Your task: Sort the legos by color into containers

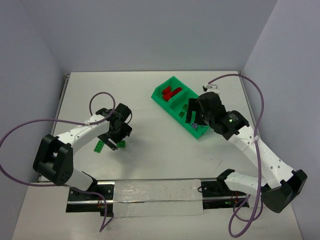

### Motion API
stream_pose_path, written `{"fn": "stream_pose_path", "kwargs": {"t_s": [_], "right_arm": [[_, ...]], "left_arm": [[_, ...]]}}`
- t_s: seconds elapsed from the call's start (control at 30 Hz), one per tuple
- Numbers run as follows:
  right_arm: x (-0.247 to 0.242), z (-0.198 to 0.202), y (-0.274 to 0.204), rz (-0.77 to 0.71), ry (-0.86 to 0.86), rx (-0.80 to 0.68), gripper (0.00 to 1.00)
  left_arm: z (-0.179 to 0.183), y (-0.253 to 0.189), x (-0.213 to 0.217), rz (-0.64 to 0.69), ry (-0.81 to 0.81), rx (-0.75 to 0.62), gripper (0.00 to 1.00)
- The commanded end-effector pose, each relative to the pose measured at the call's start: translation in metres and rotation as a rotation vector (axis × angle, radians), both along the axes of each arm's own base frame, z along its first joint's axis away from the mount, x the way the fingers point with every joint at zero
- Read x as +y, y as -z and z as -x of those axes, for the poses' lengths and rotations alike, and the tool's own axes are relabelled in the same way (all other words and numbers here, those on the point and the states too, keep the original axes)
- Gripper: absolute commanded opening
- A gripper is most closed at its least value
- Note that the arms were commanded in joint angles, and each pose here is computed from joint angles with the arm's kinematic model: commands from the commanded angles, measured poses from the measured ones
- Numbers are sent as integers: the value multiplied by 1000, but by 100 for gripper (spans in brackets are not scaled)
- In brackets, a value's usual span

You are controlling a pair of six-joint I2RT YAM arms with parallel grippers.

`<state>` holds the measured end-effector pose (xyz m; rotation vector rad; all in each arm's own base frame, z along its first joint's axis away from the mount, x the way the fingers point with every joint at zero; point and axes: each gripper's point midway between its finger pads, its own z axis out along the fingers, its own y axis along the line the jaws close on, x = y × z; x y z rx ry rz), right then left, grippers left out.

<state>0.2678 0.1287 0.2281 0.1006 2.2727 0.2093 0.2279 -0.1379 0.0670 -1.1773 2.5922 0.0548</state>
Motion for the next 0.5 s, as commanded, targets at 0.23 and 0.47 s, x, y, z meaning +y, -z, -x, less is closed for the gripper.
{"fn": "stream_pose_path", "kwargs": {"t_s": [0.23,0.47], "right_arm": [[-4,-1,-13,-1,2,-58,95],[-7,0,-12,14,9,-58,95]], "left_arm": [[-21,23,-4,66,-253,-19,87],[-21,40,1,72,-300,4,85]]}}
